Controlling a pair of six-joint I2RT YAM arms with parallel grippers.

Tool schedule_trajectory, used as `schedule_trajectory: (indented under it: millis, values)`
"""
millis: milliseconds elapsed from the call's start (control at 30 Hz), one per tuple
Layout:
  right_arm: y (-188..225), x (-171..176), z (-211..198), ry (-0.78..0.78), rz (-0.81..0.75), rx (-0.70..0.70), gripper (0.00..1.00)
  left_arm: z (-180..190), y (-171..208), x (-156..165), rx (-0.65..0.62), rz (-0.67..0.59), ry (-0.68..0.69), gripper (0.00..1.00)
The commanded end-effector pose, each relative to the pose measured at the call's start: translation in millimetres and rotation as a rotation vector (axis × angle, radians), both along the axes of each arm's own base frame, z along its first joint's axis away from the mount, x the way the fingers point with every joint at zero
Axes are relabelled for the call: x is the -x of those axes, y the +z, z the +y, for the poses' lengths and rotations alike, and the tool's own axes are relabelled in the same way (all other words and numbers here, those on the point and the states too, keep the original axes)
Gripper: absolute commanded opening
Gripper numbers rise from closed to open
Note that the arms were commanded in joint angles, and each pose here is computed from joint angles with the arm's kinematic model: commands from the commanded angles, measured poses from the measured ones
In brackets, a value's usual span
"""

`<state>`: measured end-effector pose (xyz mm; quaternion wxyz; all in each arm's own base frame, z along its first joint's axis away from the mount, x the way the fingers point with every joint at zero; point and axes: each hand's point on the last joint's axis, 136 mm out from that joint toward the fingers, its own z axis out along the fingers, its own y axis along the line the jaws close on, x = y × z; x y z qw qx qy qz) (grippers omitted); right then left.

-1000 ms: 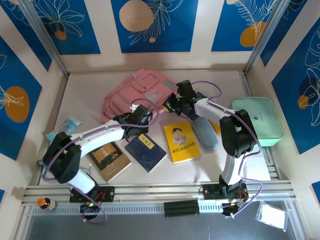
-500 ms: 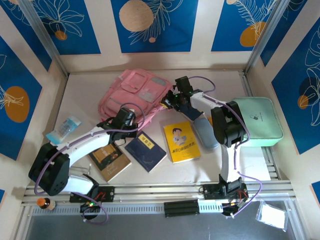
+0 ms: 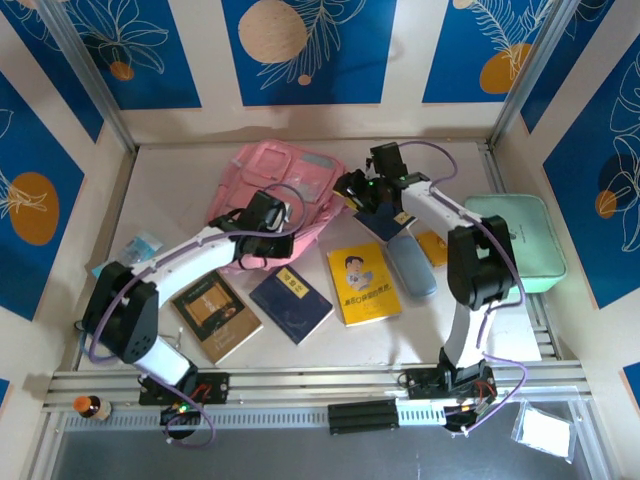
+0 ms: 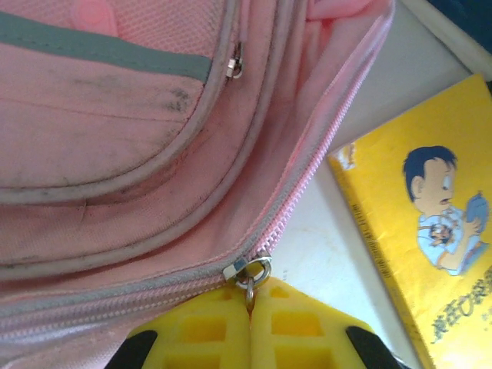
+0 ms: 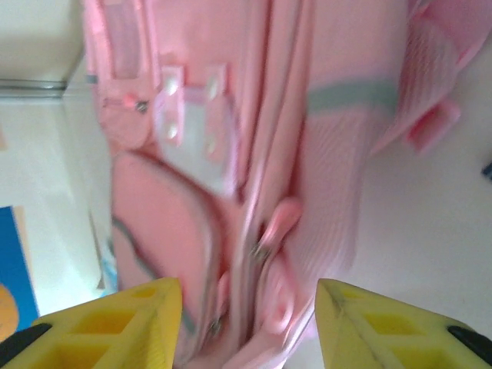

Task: Pack the student bag
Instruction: Unzip the student bag at the top-center of the table.

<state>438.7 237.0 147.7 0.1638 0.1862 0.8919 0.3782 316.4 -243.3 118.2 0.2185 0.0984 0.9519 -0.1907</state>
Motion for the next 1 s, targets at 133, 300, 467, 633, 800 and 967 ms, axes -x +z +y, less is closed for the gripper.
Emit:
schedule_trajectory:
  millis: [133,300,467,633,800,967]
  values:
    - [-16,45,22,-0.053,0.179,-0.09,0.57,-41,24,-12,0.097,0.025,-0.118,0.0]
    - [-31,45,33,-0.044,0.238,-0.068,0.64,-50,18,-12,0.091,0.058,-0.145,0.0]
    - [-47,47,46,-0.03,0.3,-0.047,0.65,-53,11,-14,0.08,0.079,-0.147,0.0]
    - [-61,50,53,-0.014,0.325,-0.019,0.62,-52,3,-14,0.058,0.1,-0.138,0.0]
    - [-74,47,56,-0.002,0.347,-0.01,0.54,-44,-8,-13,0.012,0.114,-0.112,0.0]
    - [-80,44,54,0.002,0.338,0.006,0.36,-31,-19,-11,-0.048,0.125,-0.077,0.0]
